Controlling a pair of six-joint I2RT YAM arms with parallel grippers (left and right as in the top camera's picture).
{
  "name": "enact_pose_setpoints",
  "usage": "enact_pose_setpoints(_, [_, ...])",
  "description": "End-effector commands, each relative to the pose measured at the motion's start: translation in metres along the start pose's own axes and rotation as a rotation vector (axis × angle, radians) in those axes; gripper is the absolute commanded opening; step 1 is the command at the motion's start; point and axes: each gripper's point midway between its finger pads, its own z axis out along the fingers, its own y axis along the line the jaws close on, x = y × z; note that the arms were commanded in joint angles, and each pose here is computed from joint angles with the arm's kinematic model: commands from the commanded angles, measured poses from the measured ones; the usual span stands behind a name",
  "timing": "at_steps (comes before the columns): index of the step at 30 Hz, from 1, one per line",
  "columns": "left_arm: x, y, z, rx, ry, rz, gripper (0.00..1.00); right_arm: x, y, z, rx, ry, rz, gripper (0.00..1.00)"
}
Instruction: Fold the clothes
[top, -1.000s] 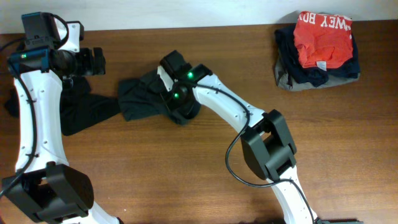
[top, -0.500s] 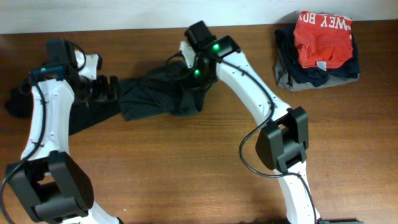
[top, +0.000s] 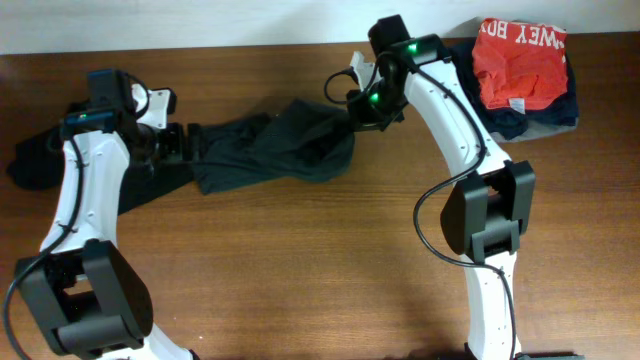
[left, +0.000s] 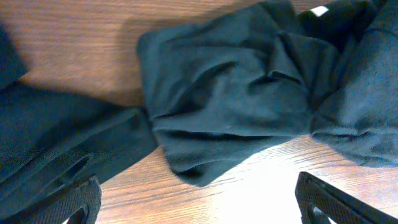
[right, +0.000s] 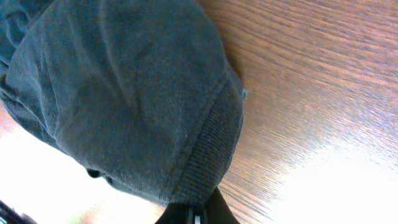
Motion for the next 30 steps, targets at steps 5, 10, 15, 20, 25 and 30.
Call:
enact_pose_setpoints(5, [-0.005, -0.028, 0.007, 0.044, -0.007, 0.05, 0.99, -0.008, -0.023, -0.053, -0.004, -0.089, -0.001, 0.04])
enact_pose_setpoints(10, [-0.007, -0.034, 0.009, 0.05, -0.012, 0.065, 0.99, -0.012, -0.043, -0.083, 0.028, -0.153, 0.019, 0.04])
enact_pose_setpoints(15, [-0.008, -0.034, 0.009, 0.049, -0.013, 0.065, 0.99, -0.012, -0.06, -0.113, 0.044, -0.213, 0.037, 0.04])
enact_pose_setpoints(20, [-0.01, -0.034, 0.009, 0.048, -0.025, 0.069, 0.99, -0.015, -0.04, -0.125, 0.038, -0.248, -0.014, 0.04])
enact_pose_setpoints(25, [-0.012, -0.034, 0.013, 0.05, -0.026, 0.071, 0.99, -0.02, 0.018, -0.102, 0.007, -0.233, -0.141, 0.04])
enact_pose_setpoints(30, [-0.008, -0.039, 0.023, 0.059, -0.001, 0.08, 0.99, -0.022, 0.082, -0.049, 0.016, -0.2, -0.269, 0.04])
